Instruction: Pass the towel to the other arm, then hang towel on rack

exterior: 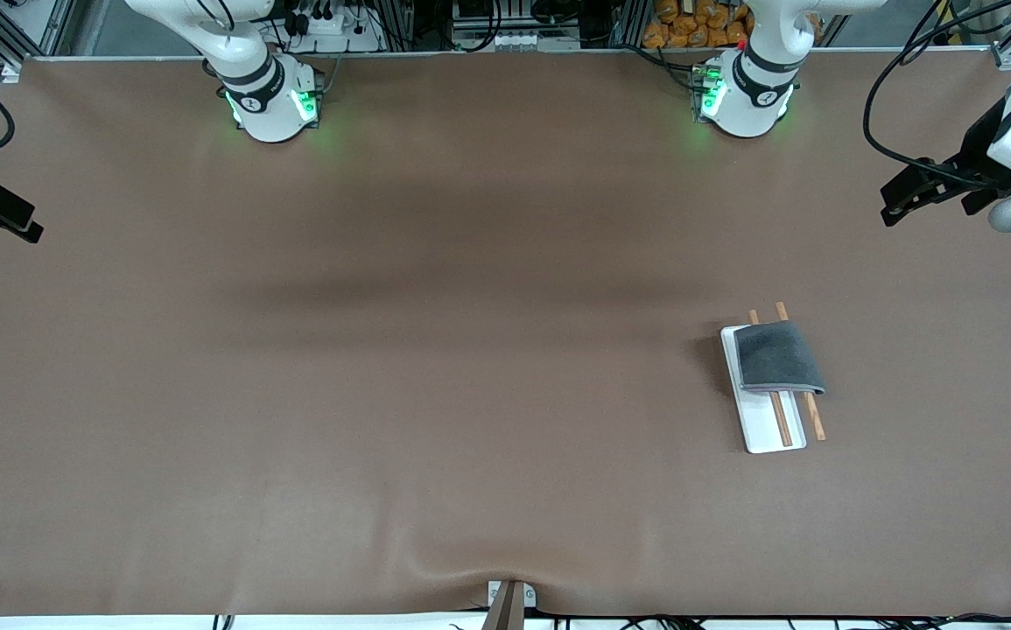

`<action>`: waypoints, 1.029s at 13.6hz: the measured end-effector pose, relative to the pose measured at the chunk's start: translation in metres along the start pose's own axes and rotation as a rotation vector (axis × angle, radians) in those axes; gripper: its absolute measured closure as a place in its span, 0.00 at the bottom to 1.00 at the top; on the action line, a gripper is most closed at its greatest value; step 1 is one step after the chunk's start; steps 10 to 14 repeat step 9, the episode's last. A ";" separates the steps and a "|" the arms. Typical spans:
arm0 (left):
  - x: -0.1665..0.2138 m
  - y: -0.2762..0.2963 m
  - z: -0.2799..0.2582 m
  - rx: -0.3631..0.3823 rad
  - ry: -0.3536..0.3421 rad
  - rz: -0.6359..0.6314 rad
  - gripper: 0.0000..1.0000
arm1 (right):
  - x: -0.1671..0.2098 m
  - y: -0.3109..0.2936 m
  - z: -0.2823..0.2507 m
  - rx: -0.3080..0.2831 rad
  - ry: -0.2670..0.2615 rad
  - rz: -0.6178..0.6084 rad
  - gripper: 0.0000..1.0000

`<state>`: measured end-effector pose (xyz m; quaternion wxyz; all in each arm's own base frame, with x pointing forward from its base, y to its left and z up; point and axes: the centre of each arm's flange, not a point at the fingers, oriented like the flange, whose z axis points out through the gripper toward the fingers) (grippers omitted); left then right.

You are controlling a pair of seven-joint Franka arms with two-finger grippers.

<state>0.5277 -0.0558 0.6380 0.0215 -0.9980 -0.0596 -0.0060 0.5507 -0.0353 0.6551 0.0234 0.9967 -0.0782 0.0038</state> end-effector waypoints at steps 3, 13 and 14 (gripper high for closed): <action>-0.002 -0.007 0.000 0.000 -0.003 0.067 0.00 | 0.000 0.000 0.000 0.000 0.000 0.000 0.00; 0.000 -0.016 -0.001 -0.001 -0.004 0.088 0.00 | 0.000 0.000 0.000 0.000 0.000 0.000 0.00; 0.000 -0.016 -0.001 -0.001 -0.004 0.088 0.00 | 0.000 0.000 0.000 0.000 0.000 0.000 0.00</action>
